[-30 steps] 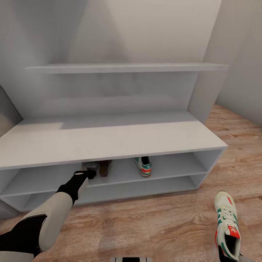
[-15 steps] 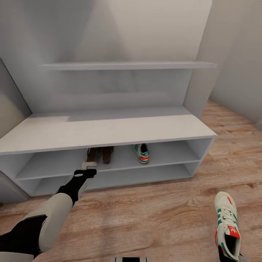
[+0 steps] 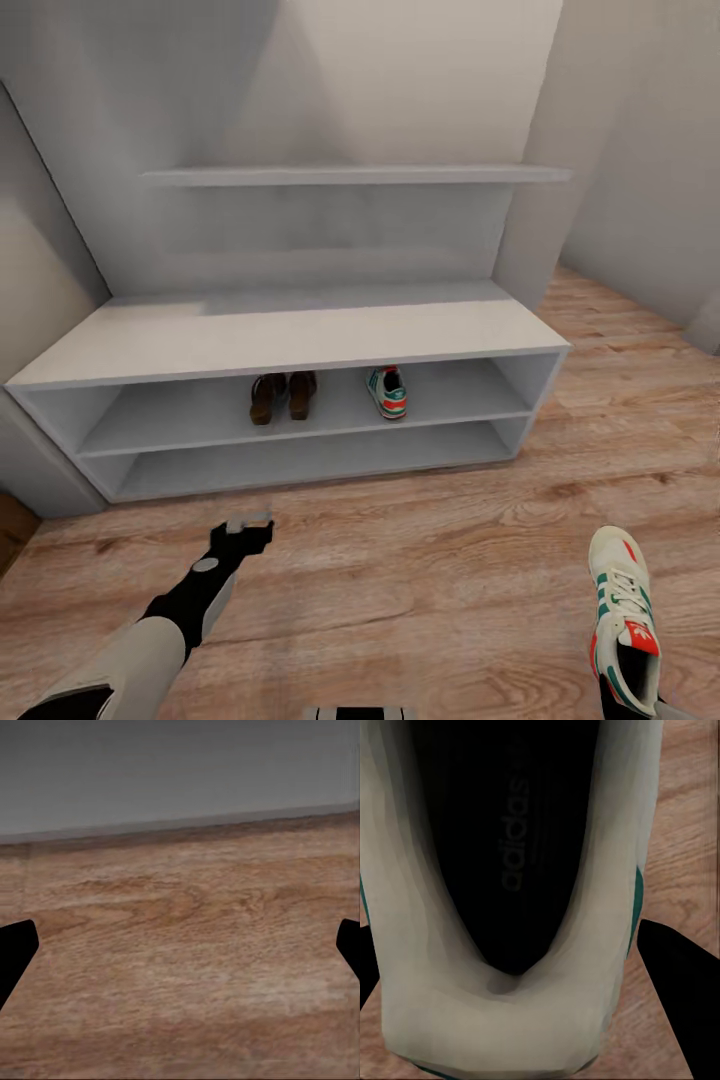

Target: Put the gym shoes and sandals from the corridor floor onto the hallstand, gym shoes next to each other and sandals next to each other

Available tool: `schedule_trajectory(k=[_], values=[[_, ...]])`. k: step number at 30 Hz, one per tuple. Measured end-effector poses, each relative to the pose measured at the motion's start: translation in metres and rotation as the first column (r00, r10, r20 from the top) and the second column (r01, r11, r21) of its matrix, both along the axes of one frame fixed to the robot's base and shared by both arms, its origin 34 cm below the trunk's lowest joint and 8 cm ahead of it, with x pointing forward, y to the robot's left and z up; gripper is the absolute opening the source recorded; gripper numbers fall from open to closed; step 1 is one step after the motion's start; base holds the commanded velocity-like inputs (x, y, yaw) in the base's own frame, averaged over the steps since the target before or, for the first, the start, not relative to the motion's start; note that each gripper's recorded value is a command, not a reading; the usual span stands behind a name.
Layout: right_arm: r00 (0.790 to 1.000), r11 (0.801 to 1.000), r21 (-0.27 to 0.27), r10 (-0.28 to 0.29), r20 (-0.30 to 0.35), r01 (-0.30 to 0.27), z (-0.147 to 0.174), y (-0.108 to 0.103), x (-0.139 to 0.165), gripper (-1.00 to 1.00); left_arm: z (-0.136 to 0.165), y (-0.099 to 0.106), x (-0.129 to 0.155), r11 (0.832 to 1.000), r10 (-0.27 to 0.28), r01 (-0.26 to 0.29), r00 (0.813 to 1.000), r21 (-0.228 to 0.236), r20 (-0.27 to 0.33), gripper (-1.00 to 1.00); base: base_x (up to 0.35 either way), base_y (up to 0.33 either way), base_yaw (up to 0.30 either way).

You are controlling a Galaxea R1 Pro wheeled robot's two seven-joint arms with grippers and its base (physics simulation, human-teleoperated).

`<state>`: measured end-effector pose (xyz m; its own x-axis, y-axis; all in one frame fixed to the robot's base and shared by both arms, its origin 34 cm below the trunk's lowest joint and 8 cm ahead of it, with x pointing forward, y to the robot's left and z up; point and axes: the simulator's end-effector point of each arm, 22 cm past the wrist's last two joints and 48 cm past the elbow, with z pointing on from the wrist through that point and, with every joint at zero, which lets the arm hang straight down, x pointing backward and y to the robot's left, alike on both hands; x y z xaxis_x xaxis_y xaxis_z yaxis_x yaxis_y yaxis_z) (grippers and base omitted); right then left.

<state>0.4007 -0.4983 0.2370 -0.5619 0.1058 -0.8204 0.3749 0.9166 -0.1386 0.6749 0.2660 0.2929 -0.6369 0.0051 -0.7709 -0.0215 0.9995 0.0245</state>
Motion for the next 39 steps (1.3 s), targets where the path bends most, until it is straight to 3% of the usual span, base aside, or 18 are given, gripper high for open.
schedule_trajectory(k=[4, 8, 12, 15, 18, 22, 23, 31, 39], values=[[1.0, 1.0, 0.001, 0.001, 0.0, -0.001, 0.0, 0.001, 0.0, -1.0, -0.026, -0.008, -0.042, 0.997, -0.067, 0.067, 0.998, -0.042, -0.012, 1.0, -0.337, 0.0, 0.0], [1.0, 1.0, 0.001, 0.001, 0.001, -0.001, 0.0, 0.001, 0.0, -1.0, -0.042, -0.008, -0.075, 0.994, -0.09, 0.09, 0.996, -0.055, -0.009, 1.0, -0.337, 0.0, 0.0], [1.0, 1.0, 0.002, 0.001, 0.001, -0.001, 0.0, 0.001, 0.0, -1.0, -0.067, -0.003, -0.133, 0.992, -0.114, 0.111, 0.993, -0.067, -0.036, 1.0, -0.314, 0.0, 0.0], [1.0, 1.0, 0.002, -0.001, 0.001, 0.001, 0.0, 0.001, 0.0, -1.0, -0.08, 0.015, -0.183, 0.987, -0.147, 0.144, 0.988, -0.066, -0.038, 1.0, -0.098, 0.0, 0.0], [1.0, 1.0, 0.002, 0.0, 0.002, 0.0, 0.0, 0.001, 0.0, -1.0, -0.082, 0.03, -0.205, 0.984, -0.163, 0.16, 0.986, -0.076, -0.037, 1.0, -0.032, 0.0, 0.0], [1.0, 1.0, 0.003, 0.001, 0.0, -0.001, 0.0, 0.001, 0.0, -1.0, -0.085, 0.046, -0.239, 0.978, -0.18, 0.173, 0.983, -0.119, -0.044, 1.0, -0.01, 0.0, 0.0], [1.0, 1.0, 0.004, 0.001, 0.0, -0.001, 0.0, 0.002, 0.0, -1.0, -0.08, 0.06, -0.255, 0.976, -0.149, 0.143, 0.989, -0.164, -0.024, 1.0, -0.002, 0.0, 0.0], [1.0, 1.0, 0.006, 0.006, 0.0, -0.006, -0.001, 0.004, 0.001, -1.0, -0.08, 0.073, -0.266, 0.979, -0.099, 0.093, 0.995, -0.179, -0.026, 1.0, 0.0, 0.0, 0.0], [1.0, 1.0, 0.007, 0.008, -0.001, -0.008, -0.001, 0.005, 0.0, -1.0, -0.079, 0.081, -0.266, 0.981, -0.097, 0.091, 0.995, -0.169, -0.026, 1.0, 0.0, -0.131, 0.003]])
